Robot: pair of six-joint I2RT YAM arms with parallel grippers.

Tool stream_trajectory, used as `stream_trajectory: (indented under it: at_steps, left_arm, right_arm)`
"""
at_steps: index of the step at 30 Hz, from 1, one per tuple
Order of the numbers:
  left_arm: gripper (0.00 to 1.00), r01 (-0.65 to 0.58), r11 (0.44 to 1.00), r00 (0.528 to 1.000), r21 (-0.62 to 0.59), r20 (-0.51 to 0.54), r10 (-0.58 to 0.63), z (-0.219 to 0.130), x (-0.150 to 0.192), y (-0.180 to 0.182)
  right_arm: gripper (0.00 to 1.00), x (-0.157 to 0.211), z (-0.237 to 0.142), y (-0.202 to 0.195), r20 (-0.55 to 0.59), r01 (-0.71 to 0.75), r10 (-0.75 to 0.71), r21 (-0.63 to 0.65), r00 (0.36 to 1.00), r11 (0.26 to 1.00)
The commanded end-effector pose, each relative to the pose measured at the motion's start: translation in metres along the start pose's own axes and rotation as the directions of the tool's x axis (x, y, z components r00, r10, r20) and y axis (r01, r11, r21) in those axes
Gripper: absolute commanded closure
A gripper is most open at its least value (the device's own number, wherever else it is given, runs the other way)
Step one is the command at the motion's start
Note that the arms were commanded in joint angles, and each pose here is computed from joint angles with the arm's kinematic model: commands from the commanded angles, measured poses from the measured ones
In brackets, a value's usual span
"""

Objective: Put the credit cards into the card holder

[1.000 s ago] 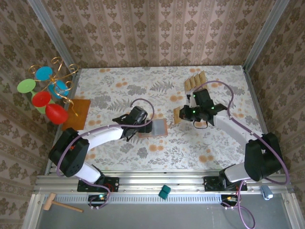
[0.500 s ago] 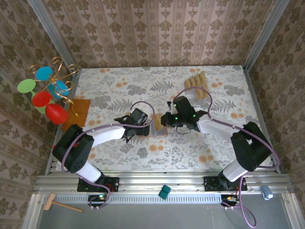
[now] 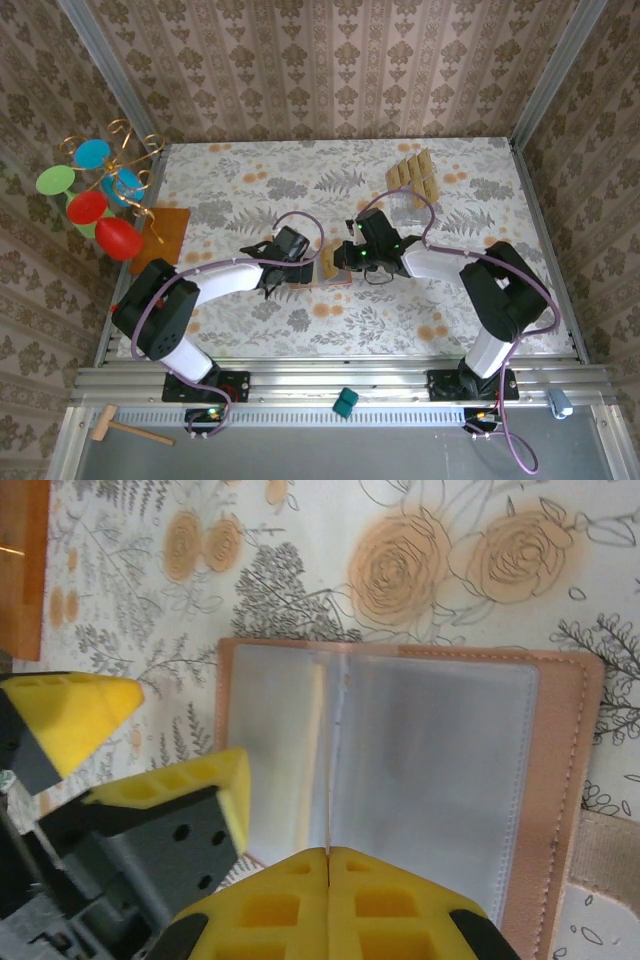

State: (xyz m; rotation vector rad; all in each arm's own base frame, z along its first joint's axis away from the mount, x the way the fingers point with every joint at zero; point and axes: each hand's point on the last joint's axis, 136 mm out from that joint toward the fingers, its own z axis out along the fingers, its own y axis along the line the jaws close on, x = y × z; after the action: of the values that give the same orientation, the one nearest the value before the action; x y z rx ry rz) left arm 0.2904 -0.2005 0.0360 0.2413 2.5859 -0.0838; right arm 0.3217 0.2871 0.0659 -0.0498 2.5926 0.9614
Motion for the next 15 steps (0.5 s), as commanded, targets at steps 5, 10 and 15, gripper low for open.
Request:
stream_trajectory:
  at_steps: [5, 10, 15]
  left_arm:
    - [0.00, -0.011, 1.000, 1.000, -0.005, 0.000, 0.011, 0.004, 0.004, 0.004]
    - [0.00, -0.003, 1.000, 1.000, -0.023, -0.017, 0.003, 0.006, 0.017, 0.011]
    - [0.00, 0.002, 0.999, 1.000, -0.042, -0.029, -0.003, 0.006, 0.027, 0.021]
  right_arm:
    - [1.00, 0.009, 0.008, -0.010, -0.011, -0.018, 0.018, 0.011, 1.000, 1.000]
    - [1.00, 0.010, 0.008, -0.013, -0.011, -0.021, 0.021, 0.017, 1.000, 1.000]
    - [1.00, 0.010, 0.006, -0.016, -0.006, -0.026, 0.026, 0.022, 1.000, 0.999]
